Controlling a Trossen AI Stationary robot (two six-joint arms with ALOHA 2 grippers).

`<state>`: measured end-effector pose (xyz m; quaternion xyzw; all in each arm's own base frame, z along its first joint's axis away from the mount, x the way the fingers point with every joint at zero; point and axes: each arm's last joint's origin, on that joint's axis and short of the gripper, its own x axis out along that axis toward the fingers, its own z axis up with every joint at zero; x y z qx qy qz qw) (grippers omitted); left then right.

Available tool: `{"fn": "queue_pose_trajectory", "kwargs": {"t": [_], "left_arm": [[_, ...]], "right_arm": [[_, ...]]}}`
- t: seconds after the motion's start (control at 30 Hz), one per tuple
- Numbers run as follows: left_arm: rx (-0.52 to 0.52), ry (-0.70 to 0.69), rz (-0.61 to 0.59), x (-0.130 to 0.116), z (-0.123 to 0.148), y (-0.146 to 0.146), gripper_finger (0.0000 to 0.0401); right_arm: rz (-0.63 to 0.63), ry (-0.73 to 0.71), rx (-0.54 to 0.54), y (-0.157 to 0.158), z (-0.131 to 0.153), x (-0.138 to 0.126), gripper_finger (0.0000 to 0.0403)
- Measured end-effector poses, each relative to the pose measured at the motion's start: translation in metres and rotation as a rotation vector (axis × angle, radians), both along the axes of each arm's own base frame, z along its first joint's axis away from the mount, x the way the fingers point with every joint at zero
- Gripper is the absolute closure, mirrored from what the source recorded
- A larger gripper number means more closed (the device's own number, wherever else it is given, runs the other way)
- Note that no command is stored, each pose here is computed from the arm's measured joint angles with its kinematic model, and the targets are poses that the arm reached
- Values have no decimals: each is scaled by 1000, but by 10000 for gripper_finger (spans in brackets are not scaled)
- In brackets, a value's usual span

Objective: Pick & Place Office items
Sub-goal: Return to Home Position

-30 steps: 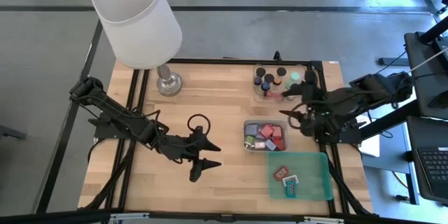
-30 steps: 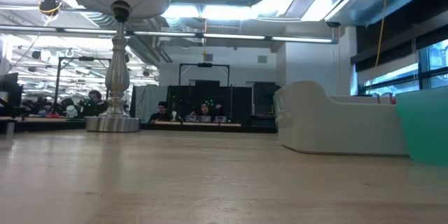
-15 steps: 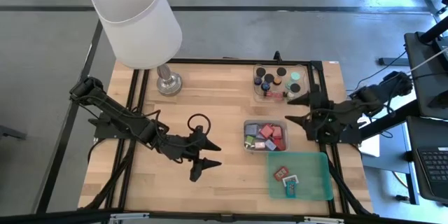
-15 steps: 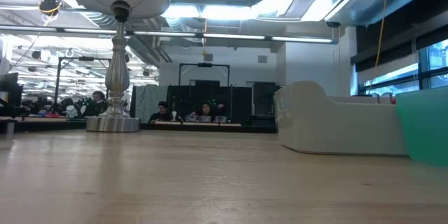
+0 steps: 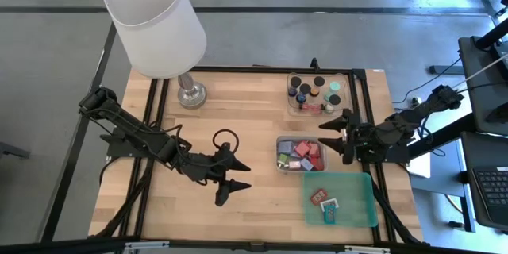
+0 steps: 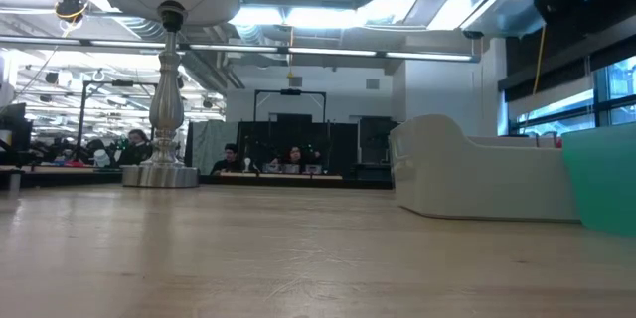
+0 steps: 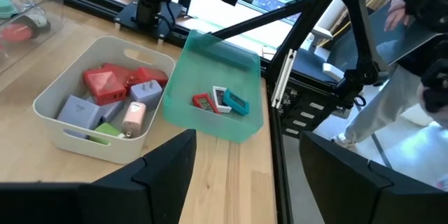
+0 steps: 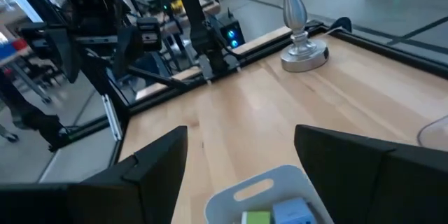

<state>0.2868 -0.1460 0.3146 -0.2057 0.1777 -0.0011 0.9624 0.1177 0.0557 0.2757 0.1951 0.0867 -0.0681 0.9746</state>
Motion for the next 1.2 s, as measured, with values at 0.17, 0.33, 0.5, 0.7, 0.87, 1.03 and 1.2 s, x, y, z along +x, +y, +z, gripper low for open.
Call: {"fn": "queue_pose_trajectory", "kwargs": {"t": [0.17,0.33,0.5,0.7,0.87,1.03,1.2], "left_arm": [[0,0,0,0,0,0,150],[0,0,0,0,0,0,150],[0,0,0,0,0,0,150],[8,-3,8,0,0,0,150],[6,-57,76,2,4,2,150],[47,-159,47,-1,19,3,150],[53,-183,40,-25,42,15,150]], "right_arm": [[0,-42,28,1,-22,1,138],[-8,-38,65,2,-38,2,138],[-15,-20,88,2,-51,2,138],[-20,-43,150,2,-68,3,138],[-21,-56,163,2,-82,2,138],[-41,-45,248,0,-102,0,138],[-47,-39,266,-1,-111,-2,138]]}}
